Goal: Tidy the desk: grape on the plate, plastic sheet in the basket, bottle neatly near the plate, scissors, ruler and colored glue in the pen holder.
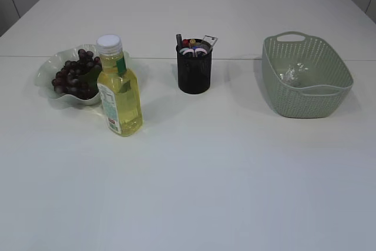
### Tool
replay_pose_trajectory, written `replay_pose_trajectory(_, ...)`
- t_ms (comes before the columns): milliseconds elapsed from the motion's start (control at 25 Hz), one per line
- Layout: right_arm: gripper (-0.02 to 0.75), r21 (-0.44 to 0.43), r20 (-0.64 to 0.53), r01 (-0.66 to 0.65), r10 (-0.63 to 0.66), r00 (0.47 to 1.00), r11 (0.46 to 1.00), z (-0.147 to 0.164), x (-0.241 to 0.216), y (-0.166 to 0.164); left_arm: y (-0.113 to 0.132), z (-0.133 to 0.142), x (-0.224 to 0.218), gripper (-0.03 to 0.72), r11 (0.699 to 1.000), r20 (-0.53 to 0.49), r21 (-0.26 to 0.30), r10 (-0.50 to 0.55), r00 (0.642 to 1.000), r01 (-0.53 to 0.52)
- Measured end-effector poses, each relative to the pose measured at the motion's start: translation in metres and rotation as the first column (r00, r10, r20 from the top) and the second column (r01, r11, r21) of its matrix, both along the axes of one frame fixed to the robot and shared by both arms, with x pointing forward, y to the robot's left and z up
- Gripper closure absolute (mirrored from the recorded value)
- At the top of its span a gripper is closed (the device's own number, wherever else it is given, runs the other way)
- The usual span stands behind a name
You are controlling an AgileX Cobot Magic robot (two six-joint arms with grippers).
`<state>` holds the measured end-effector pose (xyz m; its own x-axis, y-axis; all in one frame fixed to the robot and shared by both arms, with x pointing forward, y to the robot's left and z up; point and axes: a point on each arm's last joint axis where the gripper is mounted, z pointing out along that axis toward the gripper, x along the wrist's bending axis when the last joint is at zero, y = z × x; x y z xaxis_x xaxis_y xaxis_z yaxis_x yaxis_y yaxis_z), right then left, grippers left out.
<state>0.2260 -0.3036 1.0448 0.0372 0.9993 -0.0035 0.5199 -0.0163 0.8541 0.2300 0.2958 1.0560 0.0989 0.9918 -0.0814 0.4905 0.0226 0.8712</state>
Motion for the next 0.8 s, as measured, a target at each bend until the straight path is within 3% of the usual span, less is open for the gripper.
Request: replay_pose_trajectory(800,0.342,-0.065,-0.002,-0.037,0.037,0.999,0.997,0.0002,0.0001,0.0000,0.0015,-0.0001,0.0001,0.274,1.000,0.001,0.015,0.010,1.000,-0.010)
